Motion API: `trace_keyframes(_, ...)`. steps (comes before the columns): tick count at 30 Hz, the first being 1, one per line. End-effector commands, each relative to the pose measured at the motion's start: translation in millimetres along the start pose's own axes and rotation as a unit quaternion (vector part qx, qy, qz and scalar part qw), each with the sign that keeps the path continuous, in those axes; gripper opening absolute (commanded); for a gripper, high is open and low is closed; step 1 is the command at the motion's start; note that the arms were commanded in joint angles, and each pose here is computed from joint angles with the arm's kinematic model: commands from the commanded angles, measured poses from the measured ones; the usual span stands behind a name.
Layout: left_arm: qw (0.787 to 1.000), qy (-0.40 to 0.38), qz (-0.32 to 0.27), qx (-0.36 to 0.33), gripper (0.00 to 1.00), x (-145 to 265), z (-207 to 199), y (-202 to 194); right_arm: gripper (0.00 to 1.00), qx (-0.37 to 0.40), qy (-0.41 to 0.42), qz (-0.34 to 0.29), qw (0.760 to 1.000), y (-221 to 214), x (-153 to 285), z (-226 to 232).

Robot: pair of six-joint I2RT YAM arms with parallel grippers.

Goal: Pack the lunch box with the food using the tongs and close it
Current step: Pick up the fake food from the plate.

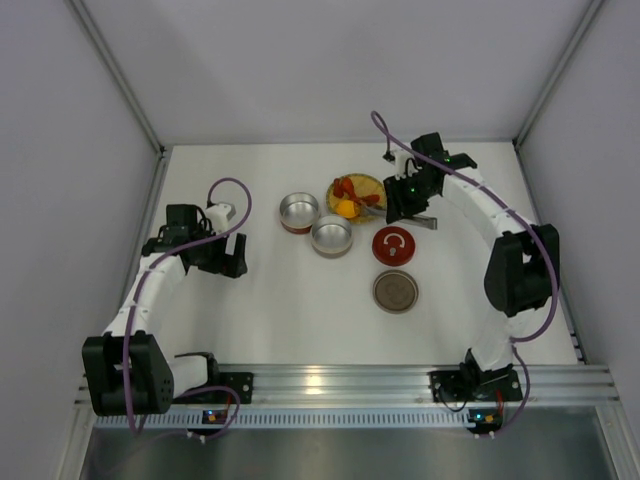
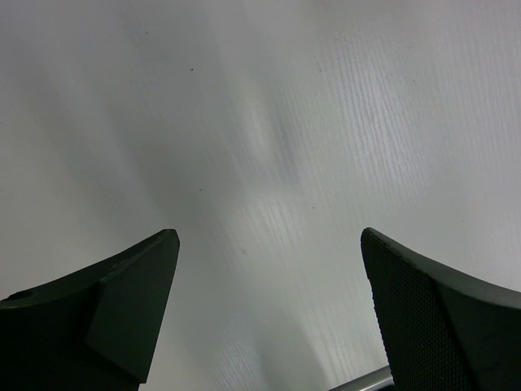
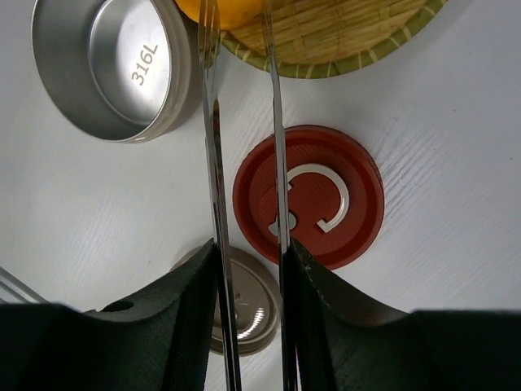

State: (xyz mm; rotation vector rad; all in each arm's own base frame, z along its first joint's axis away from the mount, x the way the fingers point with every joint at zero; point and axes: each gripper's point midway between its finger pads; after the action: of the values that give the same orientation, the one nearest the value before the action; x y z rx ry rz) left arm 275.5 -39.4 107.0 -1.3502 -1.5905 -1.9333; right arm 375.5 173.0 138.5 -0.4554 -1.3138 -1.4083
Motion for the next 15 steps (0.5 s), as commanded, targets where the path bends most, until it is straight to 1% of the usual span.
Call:
trace_keyframes(1, 1.0, 0.011, -0.025, -0.014, 0.98, 9, 2, 15, 0.37, -0.035, 0.033, -0.034, 0.998, 13, 20, 5)
trace_keyframes(7, 1.0, 0.009, -0.024, -0.013, 0.98, 7, 3, 16, 0.38, -0.052, 0.059, -0.028, 0.997, 11, 15, 9)
trace_keyframes(9, 1.0, 0.013, -0.02, -0.011, 0.98, 6, 6, 15, 0.39, -0.062, 0.08, -0.02, 0.995, 9, 11, 13)
trace_keyframes(13, 1.0, 0.025, -0.011, -0.005, 0.98, 4, 11, 13, 0.39, -0.072, 0.093, -0.015, 0.993, 11, 6, 11)
trace_keyframes(15, 1.0, 0.026, -0.011, -0.005, 0.98, 3, 11, 12, 0.39, -0.093, 0.094, -0.015, 0.991, 12, 6, 8)
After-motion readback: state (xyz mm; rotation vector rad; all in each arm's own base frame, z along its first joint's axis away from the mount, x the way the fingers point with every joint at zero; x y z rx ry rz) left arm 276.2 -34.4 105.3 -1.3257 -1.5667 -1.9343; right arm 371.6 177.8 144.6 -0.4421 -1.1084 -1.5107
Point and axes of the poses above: each gripper's point midway between its finger pads, its own x axis back along the fingers, its own z axis along the line the jaws close on, y = z × x, and after that the axes turned 9 degrees about -x, right-handed
